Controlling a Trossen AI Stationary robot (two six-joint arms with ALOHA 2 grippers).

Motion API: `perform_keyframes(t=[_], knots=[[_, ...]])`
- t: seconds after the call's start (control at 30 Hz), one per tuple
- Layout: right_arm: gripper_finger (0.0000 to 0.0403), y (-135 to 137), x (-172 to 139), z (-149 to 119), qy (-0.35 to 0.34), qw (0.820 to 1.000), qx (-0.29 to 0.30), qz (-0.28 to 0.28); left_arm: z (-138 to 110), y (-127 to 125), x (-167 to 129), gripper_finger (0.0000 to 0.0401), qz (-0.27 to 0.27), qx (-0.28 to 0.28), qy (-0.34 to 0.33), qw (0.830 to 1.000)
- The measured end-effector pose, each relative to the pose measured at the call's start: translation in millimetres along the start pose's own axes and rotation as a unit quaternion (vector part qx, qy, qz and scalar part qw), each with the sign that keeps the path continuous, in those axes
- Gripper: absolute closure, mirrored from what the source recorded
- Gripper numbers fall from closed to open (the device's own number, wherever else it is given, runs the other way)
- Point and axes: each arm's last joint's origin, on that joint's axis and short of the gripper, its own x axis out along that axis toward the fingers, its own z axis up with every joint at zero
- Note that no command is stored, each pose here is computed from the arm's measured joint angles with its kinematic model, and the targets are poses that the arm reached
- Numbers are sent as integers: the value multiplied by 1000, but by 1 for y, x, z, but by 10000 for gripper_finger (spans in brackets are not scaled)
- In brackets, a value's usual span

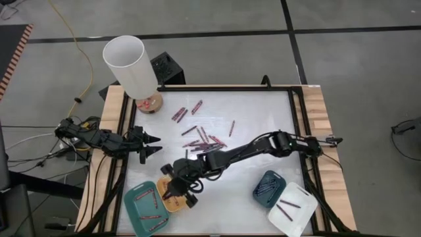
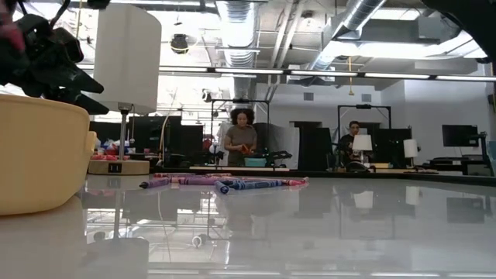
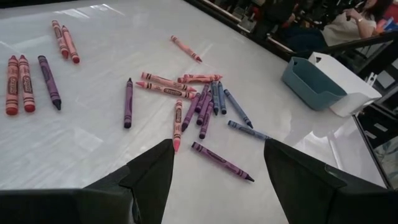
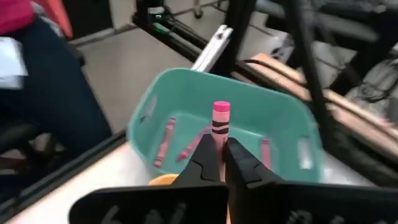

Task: Sort crayons
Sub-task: Put the pink crayon into the yellow bin

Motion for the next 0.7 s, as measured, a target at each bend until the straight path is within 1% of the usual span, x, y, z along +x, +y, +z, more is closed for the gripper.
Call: perform_keyframes(t=[0.2,0.27,0.4,0.5,0.7], knots=[[399,-3,11,-15,-19,999,18,36,0,0,0,161,0,0,0,1000],[399,-4,18,-21,-30,999,19,34,0,0,0,161,0,0,0,1000],[399,0,32,-40,-19,998,29,50,0,0,0,161,0,0,1,1000],[399,2,37,-50,-5,997,45,56,0,0,0,161,0,0,0,1000],[399,-2,38,-54,-6,998,48,52,0,0,0,161,0,0,0,1000]])
